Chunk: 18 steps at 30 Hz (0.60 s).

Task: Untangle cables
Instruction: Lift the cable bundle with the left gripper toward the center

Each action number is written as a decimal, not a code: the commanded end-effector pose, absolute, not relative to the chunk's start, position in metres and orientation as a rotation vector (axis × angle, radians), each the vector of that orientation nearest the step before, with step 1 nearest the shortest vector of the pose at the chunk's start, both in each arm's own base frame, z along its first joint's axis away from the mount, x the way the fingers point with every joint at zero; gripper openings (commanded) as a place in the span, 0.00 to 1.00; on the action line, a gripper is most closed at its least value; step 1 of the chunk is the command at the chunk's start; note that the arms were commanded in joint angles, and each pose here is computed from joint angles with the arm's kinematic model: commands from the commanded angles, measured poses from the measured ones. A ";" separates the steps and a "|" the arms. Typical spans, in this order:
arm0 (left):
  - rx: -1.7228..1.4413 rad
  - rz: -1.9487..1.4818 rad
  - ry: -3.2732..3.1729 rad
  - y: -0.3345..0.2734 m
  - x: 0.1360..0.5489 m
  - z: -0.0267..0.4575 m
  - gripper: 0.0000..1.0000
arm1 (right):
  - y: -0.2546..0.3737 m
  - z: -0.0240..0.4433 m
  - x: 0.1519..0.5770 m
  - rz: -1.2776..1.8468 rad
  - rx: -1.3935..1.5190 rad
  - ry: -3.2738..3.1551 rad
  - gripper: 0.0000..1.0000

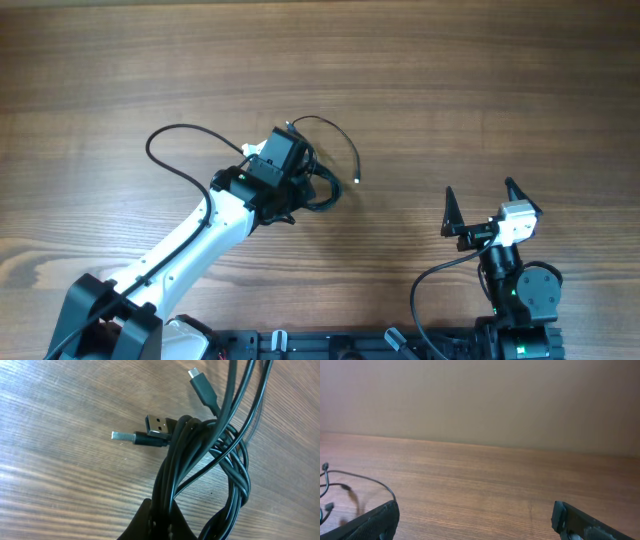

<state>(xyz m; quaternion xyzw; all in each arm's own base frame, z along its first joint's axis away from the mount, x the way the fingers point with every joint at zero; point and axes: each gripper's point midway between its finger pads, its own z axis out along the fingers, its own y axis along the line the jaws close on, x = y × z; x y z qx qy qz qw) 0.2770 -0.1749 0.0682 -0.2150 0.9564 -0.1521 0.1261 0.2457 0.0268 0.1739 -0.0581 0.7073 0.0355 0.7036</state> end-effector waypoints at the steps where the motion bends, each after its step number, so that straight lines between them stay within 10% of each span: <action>1: -0.824 -0.465 2.735 -0.173 0.277 0.072 0.04 | 0.024 0.176 0.245 0.055 -0.133 1.563 1.00; 18: 0.594 -0.412 2.437 -0.175 0.272 0.156 0.04 | 0.024 0.176 0.245 0.055 -0.133 1.562 1.00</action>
